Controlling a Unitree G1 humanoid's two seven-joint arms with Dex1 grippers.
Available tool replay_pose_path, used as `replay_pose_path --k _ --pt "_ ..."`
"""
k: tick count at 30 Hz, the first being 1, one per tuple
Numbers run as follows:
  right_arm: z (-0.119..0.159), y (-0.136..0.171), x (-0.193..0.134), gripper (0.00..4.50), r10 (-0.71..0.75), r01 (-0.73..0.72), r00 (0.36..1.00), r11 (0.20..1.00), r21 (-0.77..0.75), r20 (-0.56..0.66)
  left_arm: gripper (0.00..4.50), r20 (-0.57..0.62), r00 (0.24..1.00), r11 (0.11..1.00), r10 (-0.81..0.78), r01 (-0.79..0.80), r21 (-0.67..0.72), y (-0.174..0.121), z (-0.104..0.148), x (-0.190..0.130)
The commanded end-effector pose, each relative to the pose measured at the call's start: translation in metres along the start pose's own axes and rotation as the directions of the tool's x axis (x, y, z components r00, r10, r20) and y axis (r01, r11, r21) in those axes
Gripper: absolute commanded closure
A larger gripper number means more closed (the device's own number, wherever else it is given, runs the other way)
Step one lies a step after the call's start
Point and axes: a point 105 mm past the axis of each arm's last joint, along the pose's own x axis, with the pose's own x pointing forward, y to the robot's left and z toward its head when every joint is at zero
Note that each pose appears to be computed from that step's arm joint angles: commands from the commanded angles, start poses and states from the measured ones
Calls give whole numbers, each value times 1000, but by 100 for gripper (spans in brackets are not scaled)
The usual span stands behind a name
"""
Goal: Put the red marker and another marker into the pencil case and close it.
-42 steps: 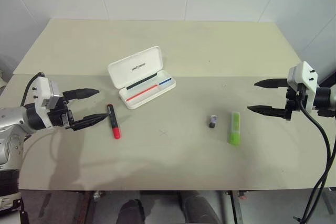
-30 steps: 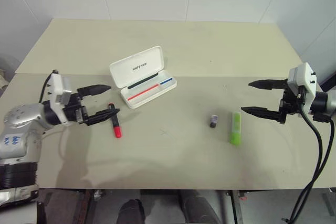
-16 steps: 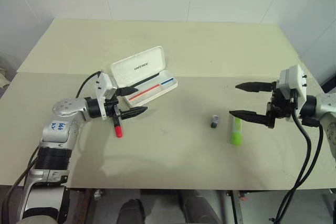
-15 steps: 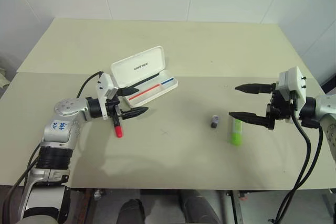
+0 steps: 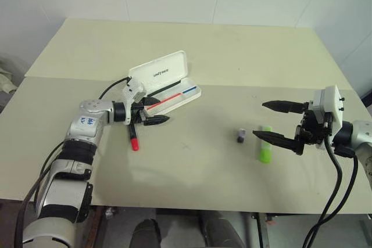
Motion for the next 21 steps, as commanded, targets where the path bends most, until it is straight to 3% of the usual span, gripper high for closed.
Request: replay_pose_path --k 1,11,21 --pt "14 0 -6 0 -35 37 999 998 -47 39 3 -9 1000 998 -18 19 60 2 7 3" --pt "9 -4 -10 0 -78 80 997 996 -46 29 3 -77 991 984 -113 123 131 -9 2 25" --pt "7 -3 -11 0 -96 98 995 994 -46 30 3 -175 979 985 -106 127 114 -5 -14 26"
